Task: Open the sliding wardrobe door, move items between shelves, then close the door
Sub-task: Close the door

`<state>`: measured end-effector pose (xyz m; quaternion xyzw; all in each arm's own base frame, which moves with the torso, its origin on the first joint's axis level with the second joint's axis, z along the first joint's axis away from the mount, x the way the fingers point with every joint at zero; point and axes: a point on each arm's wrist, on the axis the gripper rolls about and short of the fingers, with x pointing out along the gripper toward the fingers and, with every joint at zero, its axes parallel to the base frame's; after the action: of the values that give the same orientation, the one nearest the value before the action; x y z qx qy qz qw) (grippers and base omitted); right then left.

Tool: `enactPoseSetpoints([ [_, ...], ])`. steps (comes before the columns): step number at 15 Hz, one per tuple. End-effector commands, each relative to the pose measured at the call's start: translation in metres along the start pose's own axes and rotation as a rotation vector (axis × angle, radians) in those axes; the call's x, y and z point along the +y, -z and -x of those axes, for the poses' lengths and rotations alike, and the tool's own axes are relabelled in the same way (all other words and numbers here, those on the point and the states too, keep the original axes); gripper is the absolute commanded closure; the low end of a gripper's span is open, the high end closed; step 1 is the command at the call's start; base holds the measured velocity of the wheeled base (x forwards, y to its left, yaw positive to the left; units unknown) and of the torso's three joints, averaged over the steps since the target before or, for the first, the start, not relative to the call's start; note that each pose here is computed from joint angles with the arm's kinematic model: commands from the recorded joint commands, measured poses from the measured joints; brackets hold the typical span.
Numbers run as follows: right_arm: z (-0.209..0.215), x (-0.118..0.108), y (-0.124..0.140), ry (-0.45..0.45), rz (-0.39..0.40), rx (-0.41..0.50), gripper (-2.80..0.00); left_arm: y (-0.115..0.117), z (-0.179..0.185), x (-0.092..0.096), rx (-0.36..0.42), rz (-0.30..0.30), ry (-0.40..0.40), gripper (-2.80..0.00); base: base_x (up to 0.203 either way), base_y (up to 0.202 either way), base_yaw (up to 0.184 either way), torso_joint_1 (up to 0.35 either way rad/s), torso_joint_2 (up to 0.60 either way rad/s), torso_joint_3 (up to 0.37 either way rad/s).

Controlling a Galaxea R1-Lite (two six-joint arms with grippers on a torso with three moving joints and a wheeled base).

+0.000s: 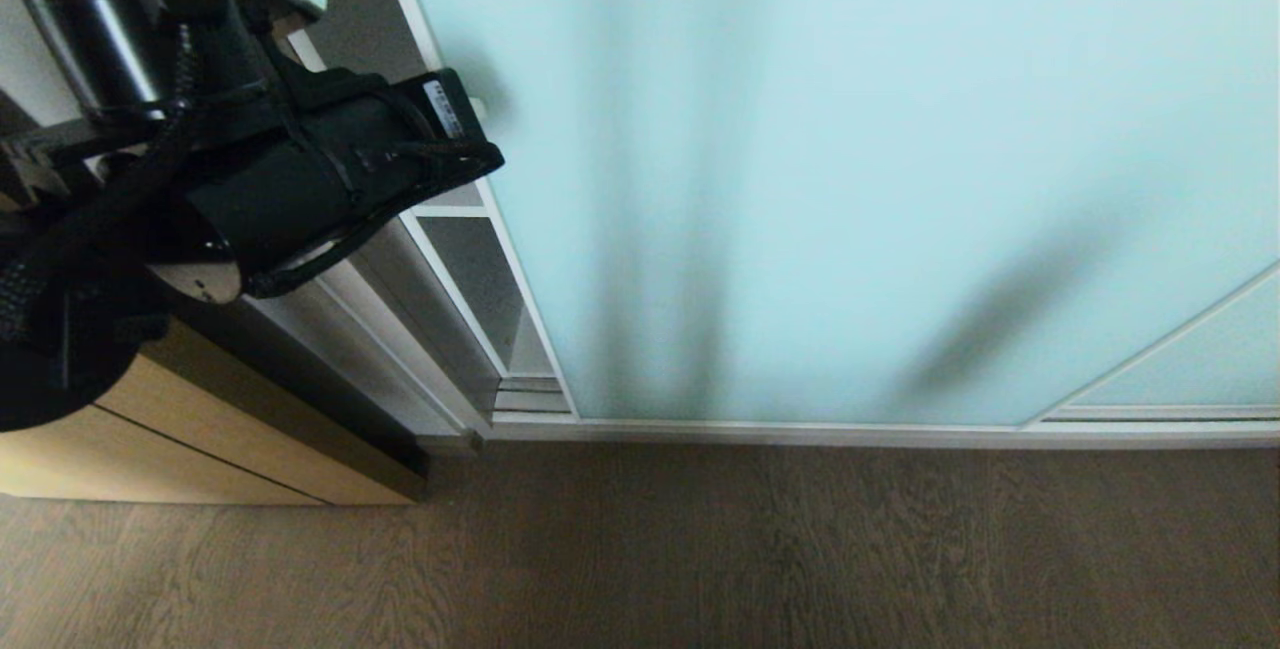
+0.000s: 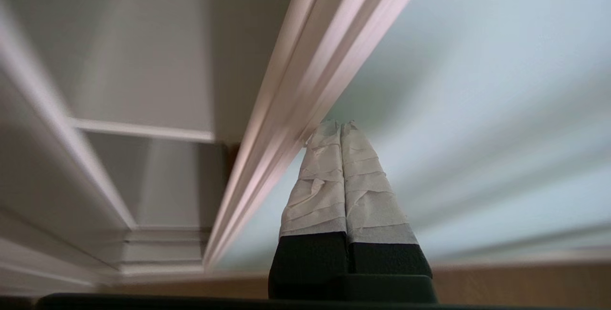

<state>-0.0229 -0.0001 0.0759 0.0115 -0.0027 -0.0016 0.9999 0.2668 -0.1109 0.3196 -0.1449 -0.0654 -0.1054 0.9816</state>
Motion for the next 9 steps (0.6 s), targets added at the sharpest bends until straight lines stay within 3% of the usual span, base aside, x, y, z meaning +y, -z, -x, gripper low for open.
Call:
enactPoseSetpoints([
  [1, 0.000, 0.000, 0.000, -0.001, 0.000, 0.001, 0.00, -0.012, 0.012, 0.011, -0.033, -0.003, -0.035, 0.00, 0.000, 0.000, 0.000, 0.000, 0.00, 0.000],
  [4, 0.000, 0.000, 0.000, -0.001, 0.000, 0.002, 0.00, -0.017, 0.021, 0.025, -0.048, -0.013, -0.080, 0.00, 0.000, 0.000, 0.000, 0.000, 0.00, 0.000],
  [7, 0.000, 0.000, 0.000, 0.000, 0.000, 0.001, 0.00, -0.031, 0.034, 0.024, -0.086, -0.015, -0.066, 0.00, 0.000, 0.000, 0.000, 0.000, 0.00, 0.000],
  [9, 0.000, 0.000, 0.000, -0.002, 0.000, 0.001, 0.00, -0.027, 0.031, 0.024, -0.074, -0.018, -0.066, 0.00, 0.000, 0.000, 0.000, 0.000, 0.00, 0.000],
])
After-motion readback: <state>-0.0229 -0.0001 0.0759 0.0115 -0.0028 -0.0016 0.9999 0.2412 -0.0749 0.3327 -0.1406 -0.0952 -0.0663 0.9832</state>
